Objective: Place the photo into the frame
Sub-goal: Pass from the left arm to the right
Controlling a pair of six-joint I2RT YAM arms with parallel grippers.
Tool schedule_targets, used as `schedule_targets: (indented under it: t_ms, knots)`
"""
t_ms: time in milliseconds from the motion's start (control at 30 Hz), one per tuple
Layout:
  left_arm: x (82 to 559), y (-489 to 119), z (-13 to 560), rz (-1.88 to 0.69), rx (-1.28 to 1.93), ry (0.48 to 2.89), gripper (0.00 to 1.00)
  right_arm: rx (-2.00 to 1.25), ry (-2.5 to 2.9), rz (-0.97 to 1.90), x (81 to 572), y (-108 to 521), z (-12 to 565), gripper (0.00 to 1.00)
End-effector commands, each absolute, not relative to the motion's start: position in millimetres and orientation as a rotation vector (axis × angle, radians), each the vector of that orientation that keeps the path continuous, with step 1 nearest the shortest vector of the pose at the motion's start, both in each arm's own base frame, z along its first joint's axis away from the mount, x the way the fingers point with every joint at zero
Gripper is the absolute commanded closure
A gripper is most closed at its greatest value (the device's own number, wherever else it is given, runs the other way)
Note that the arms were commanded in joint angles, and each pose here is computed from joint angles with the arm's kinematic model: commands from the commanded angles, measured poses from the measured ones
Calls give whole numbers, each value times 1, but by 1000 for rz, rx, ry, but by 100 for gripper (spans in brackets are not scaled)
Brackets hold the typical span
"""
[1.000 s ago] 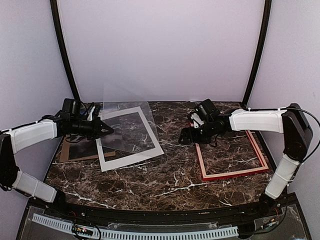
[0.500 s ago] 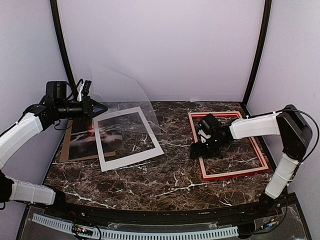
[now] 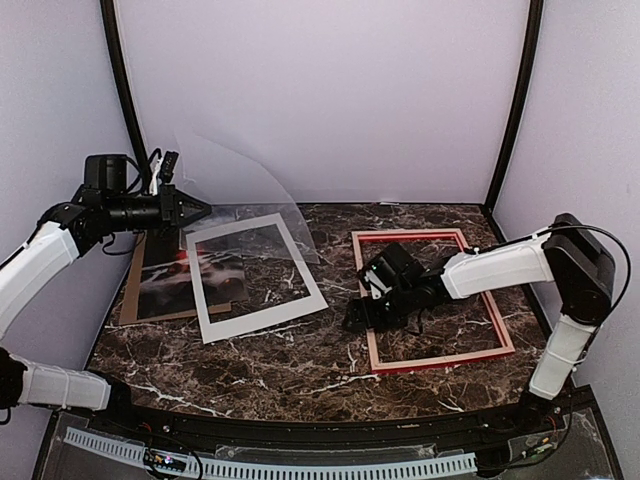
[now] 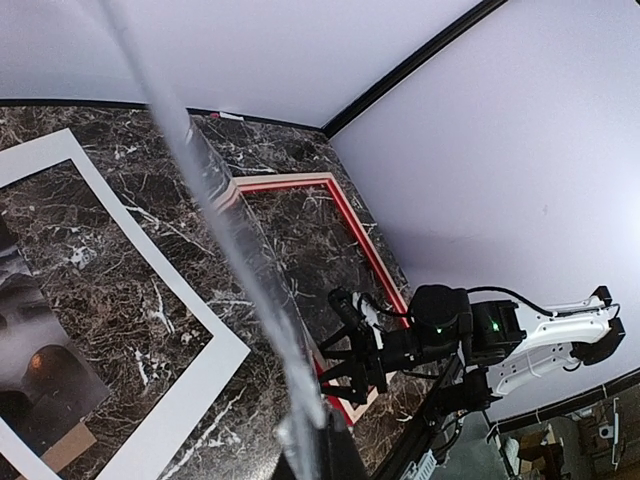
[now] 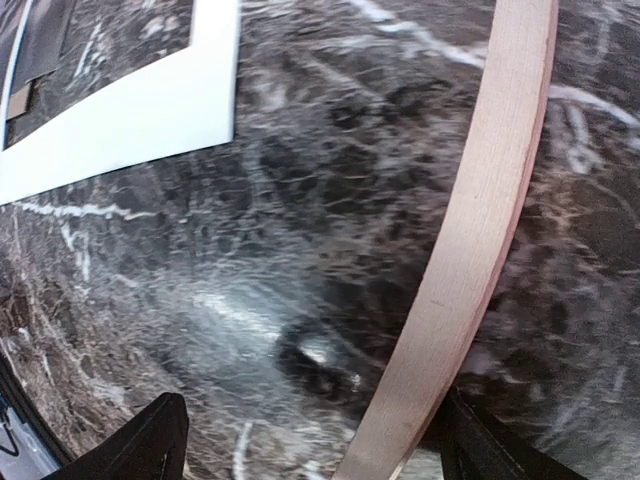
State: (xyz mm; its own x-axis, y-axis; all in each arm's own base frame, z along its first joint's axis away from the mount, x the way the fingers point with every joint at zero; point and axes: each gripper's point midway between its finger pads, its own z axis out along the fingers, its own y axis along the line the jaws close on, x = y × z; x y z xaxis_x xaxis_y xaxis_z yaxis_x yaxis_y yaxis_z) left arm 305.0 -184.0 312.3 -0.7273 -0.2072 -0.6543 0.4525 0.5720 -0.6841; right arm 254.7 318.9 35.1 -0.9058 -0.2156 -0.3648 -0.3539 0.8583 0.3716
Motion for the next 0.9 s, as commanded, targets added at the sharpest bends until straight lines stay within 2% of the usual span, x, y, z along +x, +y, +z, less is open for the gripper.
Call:
schedule_targets:
  t_ms: [0,267,467,733,867]
  knots:
    - [292,-185,342,-1181,265,1996,100,-489,2647,851,247,370,55,12]
    - [287,-184,342,-1175,264,1994,100,-606,2595,928,239,390,69,6]
    - [281,-192,344,-1220,301,1968,100,-614,2551,803,247,361,88,1]
    - [269,-220,348,-1273,406,1938,100,-532,2437,909,261,313,136,1]
    - [261,-245,345,-1382,456,1908,100,-442,2364,955,279,285,168,1]
